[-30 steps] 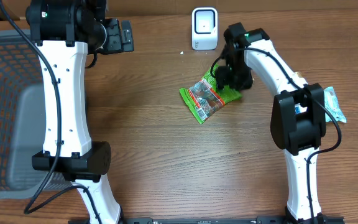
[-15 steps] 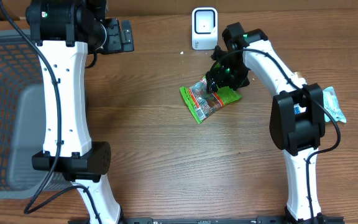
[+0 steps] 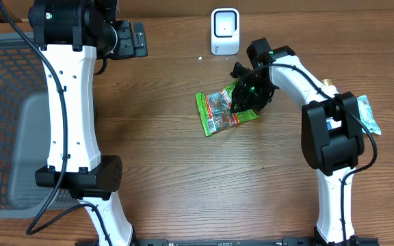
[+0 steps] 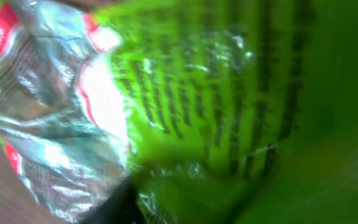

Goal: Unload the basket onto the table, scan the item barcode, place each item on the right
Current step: 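Lift the green bag and carry it up toward the scanner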

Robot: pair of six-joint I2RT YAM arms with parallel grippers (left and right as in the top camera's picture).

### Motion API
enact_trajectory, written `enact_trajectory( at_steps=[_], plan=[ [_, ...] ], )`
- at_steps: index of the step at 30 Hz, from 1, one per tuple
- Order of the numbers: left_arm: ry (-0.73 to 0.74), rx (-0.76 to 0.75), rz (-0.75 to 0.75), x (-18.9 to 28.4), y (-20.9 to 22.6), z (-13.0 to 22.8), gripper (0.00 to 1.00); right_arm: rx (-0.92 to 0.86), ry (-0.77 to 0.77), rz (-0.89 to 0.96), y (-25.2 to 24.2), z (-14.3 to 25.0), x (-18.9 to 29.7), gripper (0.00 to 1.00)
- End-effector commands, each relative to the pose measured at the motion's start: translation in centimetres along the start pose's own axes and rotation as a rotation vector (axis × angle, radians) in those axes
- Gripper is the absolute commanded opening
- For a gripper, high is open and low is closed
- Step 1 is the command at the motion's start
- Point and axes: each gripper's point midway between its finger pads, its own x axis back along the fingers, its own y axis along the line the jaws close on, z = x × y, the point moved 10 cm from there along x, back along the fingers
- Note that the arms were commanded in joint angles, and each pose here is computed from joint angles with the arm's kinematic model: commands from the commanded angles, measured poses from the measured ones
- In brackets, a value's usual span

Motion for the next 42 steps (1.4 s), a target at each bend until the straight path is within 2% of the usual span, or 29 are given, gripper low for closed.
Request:
enact_trajectory(
  at_steps=[1, 4, 8, 12, 17, 25, 34, 42],
  plan=[
    [0.012, 0.009, 0.009, -0.5, -0.3, -0.1, 1.00, -0.123, 0.134, 0.008, -1.7, 2.7, -5.4, 0.14],
    [0.012, 0.009, 0.009, -0.5, -0.3, -0.1, 1.00, -0.143, 0.143, 0.008, -1.8, 3.0, -5.6, 0.04],
    [0.012, 0.009, 0.009, -0.5, -0.3, -0.1, 1.00, -0.150, 0.144, -0.022, -1.6, 2.8, -5.1, 0.04],
    [0.012, 0.009, 0.009, -0.5, -0.3, -0.1, 1.00, -0.158, 0.122, -0.134, -0.9, 2.0, -3.1, 0.04],
    [0.012, 0.009, 0.009, -0.5, -0.3, -0.1, 0.99, -0.057, 0.006, -0.411, 0.6, 0.5, 1.3, 0.04],
    [0.012, 0.009, 0.009, -0.5, -0.3, -0.1, 1.00, -0.091, -0.170, -0.619, -0.1, 0.7, 9.7, 0.04],
    [0.012, 0.009, 0.009, -0.5, -0.3, -0.1, 1.00, -0.087, -0.364, -0.689, -1.9, 2.3, 16.9, 0.04],
    [0.012, 0.009, 0.009, -0.5, -0.3, -0.1, 1.00, -0.067, -0.455, -0.683, -2.2, 3.5, 20.3, 0.04]
  ],
)
